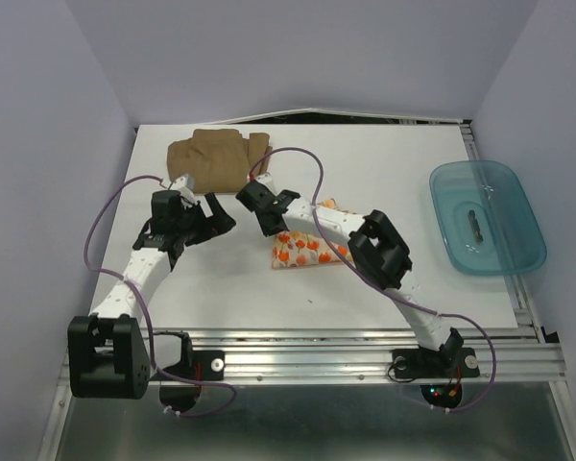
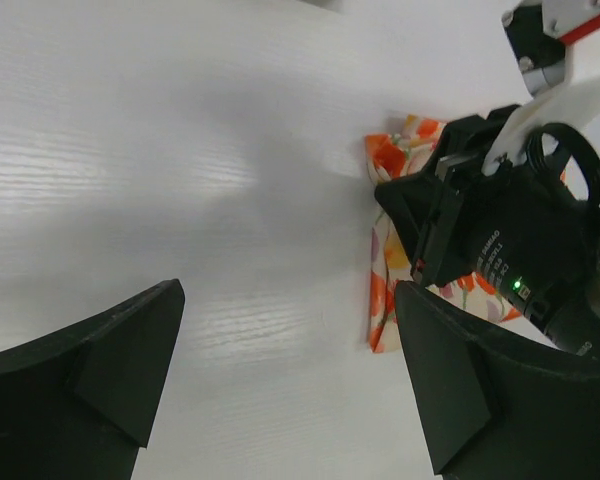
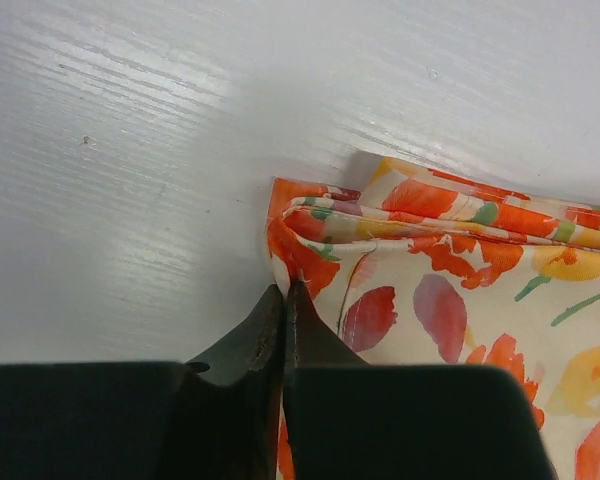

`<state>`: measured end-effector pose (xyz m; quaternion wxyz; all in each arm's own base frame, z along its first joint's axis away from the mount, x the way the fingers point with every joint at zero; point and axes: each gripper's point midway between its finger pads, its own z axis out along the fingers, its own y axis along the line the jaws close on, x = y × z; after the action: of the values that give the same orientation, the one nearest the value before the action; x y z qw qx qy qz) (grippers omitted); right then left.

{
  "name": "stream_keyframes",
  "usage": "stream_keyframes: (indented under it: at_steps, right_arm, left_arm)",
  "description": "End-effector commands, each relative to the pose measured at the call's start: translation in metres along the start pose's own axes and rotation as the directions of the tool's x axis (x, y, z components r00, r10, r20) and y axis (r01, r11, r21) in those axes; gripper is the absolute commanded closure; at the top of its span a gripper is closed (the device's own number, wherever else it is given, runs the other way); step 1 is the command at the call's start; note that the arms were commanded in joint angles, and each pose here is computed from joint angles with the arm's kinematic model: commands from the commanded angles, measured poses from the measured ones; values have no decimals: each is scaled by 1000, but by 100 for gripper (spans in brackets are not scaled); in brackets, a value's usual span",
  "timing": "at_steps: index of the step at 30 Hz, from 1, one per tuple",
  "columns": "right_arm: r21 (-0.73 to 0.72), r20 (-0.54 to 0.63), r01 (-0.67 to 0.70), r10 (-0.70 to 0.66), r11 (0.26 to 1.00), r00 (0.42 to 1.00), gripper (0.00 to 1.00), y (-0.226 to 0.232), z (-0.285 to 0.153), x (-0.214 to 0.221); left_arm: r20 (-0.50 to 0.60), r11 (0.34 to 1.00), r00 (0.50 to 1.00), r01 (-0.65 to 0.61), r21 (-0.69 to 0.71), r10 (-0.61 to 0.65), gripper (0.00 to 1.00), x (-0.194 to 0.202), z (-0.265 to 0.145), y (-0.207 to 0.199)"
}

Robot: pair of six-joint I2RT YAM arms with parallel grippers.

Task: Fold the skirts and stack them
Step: Neatly place the folded skirt to the corner

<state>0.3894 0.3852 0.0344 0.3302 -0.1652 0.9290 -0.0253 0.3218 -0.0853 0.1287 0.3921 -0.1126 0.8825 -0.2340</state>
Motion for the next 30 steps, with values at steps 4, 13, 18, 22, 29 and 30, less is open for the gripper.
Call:
stream_keyframes:
  at_steps: [4,13,18,22,29,30]
  right_arm:
    - [-76,58,-84,89,994,994,99,-13,-31,-46]
    - [-272,99,-189,223,944,970,99,-17,-78,-101]
    - [-307,95,-214,254,927,962,99,-20,-82,-110]
    - [-307,88,-228,266,924,960,99,-27,-78,-111]
    - [-290,74,-232,264,928,962,99,-32,-66,-101]
    - [-292,70,-236,267,927,961,99,-31,-66,-100]
  left_arm:
    - [-102,951,995,22,308,10,1,41,2,-37]
    - [-197,910,980,74,408,9,1,73,24,-67]
    - [-211,885,977,73,460,29,1,77,41,-91]
    - [-247,861,968,95,500,36,2,86,56,-107]
    - [-203,775,979,126,620,3,2,79,41,-130]
    - [-191,777,982,122,617,-2,1,77,40,-130]
